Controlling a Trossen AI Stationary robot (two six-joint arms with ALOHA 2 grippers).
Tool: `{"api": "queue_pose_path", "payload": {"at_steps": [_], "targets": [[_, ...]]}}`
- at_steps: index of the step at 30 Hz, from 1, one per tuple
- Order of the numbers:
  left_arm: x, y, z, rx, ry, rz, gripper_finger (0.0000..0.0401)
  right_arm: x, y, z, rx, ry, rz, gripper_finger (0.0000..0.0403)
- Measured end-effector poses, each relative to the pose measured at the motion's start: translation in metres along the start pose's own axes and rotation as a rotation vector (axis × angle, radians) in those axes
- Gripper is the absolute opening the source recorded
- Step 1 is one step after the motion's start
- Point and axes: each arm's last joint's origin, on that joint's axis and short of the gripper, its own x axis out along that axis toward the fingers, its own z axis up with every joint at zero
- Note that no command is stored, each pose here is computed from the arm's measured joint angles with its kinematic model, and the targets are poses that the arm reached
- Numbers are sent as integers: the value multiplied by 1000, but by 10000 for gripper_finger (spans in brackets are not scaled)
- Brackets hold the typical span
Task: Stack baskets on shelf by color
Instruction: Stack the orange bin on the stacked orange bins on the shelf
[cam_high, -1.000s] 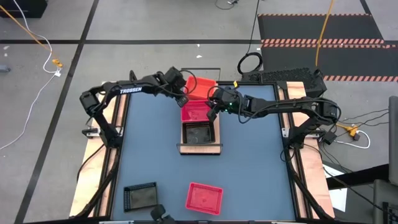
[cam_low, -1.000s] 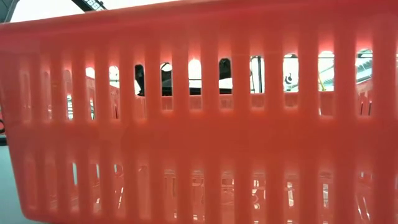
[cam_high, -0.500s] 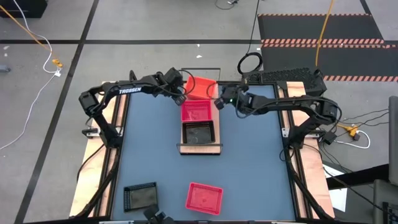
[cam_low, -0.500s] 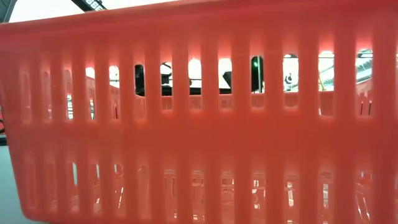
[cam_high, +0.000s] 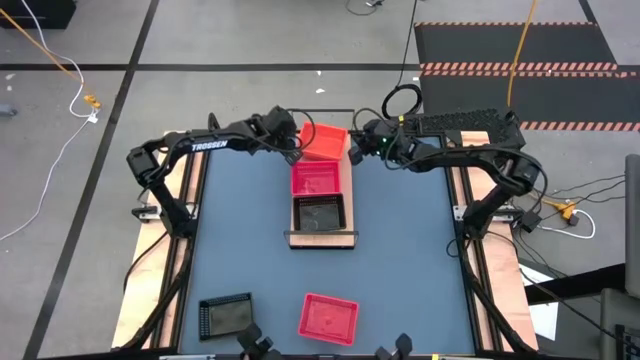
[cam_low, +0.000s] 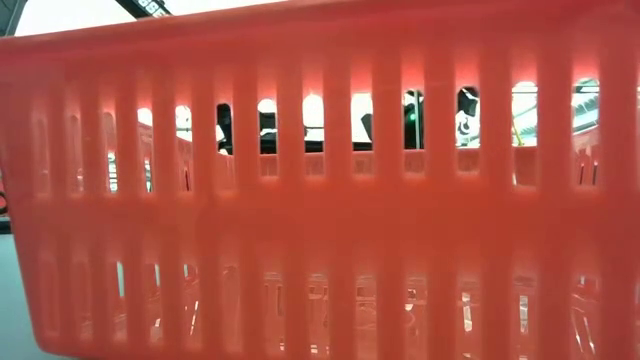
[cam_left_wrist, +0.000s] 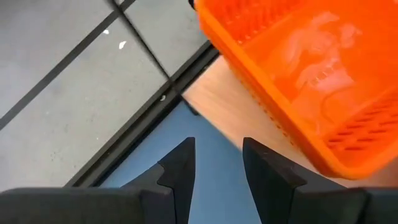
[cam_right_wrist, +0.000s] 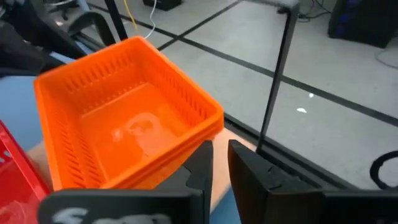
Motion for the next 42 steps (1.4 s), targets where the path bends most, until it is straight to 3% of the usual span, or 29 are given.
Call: {"api": "queue_pose_path", "payload": {"at_steps": [14, 29, 35, 42], "targets": [[-1, -3, -3, 5, 28, -6, 136, 21, 0, -11, 43, -35, 5, 1], [-4, -21, -3, 89, 17, -40, 136, 21, 0, -8, 39, -62, 11, 0], [-8, -24, 0, 110, 28, -46, 136, 21, -1, -5, 16, -73, 83, 0], [-13, -36, 0, 180, 41, -66, 136, 22, -7, -4, -1, -77, 63, 0]]}}
